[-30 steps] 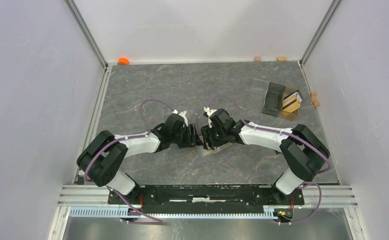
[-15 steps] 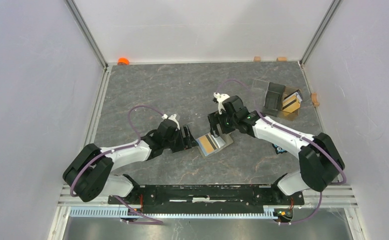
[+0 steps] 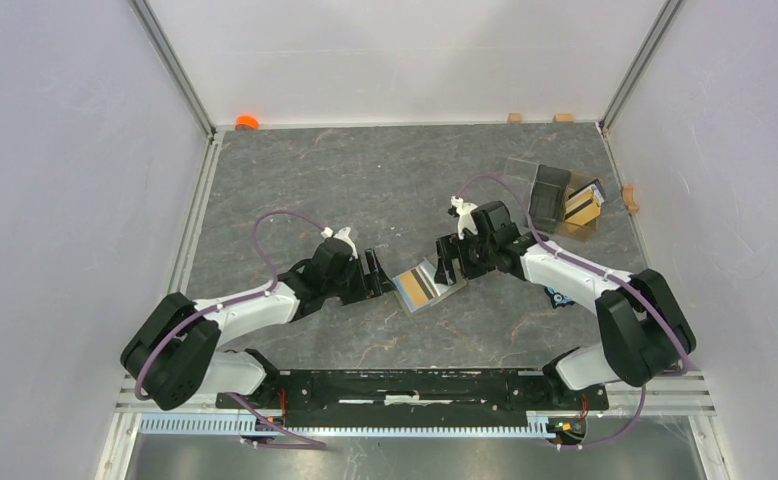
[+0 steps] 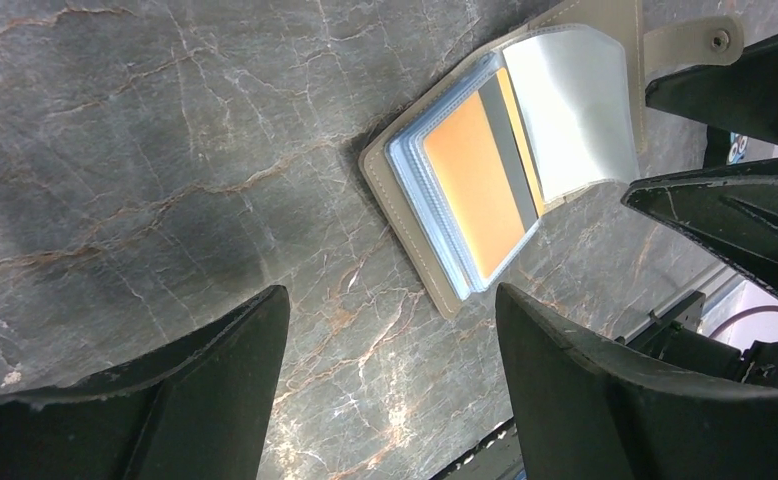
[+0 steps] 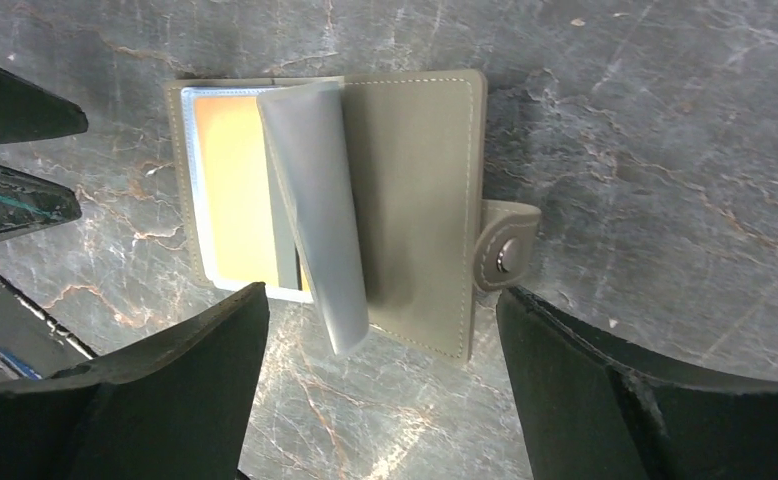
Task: Put the credit cards into the card holder
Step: Insert the credit card into the card holder, then turn over the card holder at the center of the board.
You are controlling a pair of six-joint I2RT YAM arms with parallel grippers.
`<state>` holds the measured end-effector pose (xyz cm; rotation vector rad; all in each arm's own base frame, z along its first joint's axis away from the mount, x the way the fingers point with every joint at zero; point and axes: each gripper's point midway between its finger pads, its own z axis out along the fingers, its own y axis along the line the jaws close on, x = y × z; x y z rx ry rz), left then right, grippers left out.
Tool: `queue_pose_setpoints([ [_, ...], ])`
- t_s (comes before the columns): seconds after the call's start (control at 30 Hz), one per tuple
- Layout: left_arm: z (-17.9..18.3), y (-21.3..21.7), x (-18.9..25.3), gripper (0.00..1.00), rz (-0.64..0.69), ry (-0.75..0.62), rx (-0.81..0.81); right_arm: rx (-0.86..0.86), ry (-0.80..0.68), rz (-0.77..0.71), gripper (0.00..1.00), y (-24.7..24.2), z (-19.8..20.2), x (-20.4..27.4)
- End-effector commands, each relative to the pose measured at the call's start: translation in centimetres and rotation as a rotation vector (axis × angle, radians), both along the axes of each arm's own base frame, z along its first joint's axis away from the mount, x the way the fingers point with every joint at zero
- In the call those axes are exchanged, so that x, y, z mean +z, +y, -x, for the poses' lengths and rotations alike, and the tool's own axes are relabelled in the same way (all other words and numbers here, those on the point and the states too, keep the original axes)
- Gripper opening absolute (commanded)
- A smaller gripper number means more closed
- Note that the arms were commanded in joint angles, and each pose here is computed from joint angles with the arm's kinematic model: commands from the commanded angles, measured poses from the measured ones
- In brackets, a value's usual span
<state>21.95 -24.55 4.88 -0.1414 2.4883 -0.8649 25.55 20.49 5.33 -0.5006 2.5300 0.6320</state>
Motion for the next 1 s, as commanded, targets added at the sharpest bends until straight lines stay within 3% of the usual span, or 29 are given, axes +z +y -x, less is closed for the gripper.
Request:
queue_pose_setpoints([
  [0.0, -0.8, -0.6, 1.4, 0.82, 0.051, -0.027, 0.02, 0.02, -0.003, -0.064, 0.87, 1.3, -0.4, 0.1],
  [0.17, -0.7, -0.9, 1.0, 0.82, 0.061, -0.011, 0.005, 0.004, 0.011, -0.043, 0.82, 1.0, -0.5, -1.0],
  [0.27, -0.6, -1.1, 0.8, 0.82, 0.065, -0.006, -0.001, 0.005, 0.021, -0.048, 0.73, 1.1, -0.3, -1.5],
  [0.37, -0.7, -1.3, 0.7, 0.82, 0.078, -0.006, -0.005, -0.005, 0.035, -0.052, 0.57, 1.1, -0.2, -2.0],
  [0.5, -0.7, -1.7, 0.5, 0.82, 0.097, 0.004, -0.01, -0.057, 0.069, -0.024, 0.22, 0.3, 0.4, -3.2],
  [0.6, -0.6, -1.9, 0.5, 0.82, 0.113, 0.005, -0.011, -0.105, 0.092, 0.009, 0.02, -0.7, 1.0, -4.3],
  [0.83, -0.4, -2.1, 0.3, 0.81, 0.145, 0.007, -0.009, -0.168, 0.166, 0.045, 0.0, -1.8, 2.6, -6.7],
  [0.97, -0.2, -2.8, 0.2, 0.61, 0.194, 0.023, -0.017, -0.187, 0.176, 0.044, 0.0, -2.0, 2.9, -7.1],
])
